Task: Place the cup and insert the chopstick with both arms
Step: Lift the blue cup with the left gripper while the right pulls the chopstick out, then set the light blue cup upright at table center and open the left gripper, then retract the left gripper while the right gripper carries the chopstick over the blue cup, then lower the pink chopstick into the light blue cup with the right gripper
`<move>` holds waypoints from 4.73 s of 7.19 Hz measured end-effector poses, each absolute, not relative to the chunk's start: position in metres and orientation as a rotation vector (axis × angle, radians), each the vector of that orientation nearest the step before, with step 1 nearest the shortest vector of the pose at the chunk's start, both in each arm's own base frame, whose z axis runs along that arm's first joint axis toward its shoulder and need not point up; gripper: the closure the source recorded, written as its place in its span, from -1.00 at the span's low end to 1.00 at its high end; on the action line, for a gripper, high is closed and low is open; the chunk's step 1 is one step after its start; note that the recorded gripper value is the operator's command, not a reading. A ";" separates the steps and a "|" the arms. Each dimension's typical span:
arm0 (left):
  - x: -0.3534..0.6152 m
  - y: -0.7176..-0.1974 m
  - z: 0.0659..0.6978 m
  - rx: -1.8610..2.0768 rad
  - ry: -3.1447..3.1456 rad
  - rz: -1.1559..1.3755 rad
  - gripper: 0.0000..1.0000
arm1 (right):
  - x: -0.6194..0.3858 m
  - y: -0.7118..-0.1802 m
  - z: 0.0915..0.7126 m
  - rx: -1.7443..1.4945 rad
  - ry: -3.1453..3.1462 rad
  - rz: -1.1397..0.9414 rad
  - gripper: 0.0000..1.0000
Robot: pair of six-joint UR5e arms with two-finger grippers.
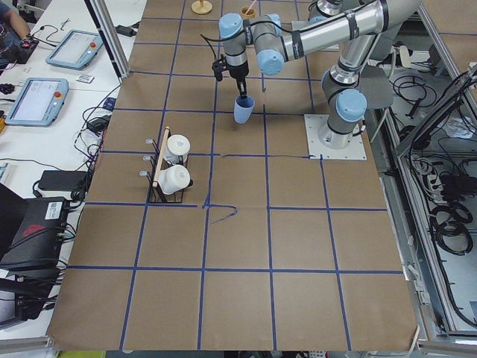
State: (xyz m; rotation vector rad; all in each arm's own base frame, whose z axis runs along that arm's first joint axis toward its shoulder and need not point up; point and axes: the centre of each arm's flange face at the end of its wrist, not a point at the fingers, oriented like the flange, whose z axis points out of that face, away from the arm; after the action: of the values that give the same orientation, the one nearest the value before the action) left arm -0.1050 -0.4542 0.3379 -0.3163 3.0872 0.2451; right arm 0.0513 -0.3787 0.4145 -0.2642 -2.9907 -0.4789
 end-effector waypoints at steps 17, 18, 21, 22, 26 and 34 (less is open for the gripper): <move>-0.390 -0.563 0.320 -0.842 3.184 0.139 -1.00 | 0.061 -0.406 0.524 -0.272 -3.114 -0.455 1.00; -0.388 -0.563 0.343 -0.826 3.198 0.114 -1.00 | 0.061 -0.406 0.524 -0.274 -3.115 -0.451 1.00; -0.361 -0.538 0.450 -0.599 3.248 0.095 -1.00 | 0.066 -0.408 0.526 -0.277 -3.120 -0.421 1.00; -0.338 -0.522 0.483 -0.392 3.272 0.094 -1.00 | 0.077 -0.410 0.526 -0.280 -3.132 -0.403 1.00; -0.241 -0.443 0.525 0.111 3.219 0.033 -1.00 | 0.181 -0.452 0.531 -0.437 -3.146 -0.409 1.00; -0.157 -0.450 0.538 0.024 3.191 -0.295 -1.00 | 0.306 -0.482 0.481 -0.576 -3.206 -0.512 1.00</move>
State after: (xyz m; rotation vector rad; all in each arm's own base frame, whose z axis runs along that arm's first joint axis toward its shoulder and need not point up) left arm -0.1566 -0.4498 0.5376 0.0236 3.1914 -0.2946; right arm 0.3063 -0.4821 0.4805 -0.5759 -3.2064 -0.5122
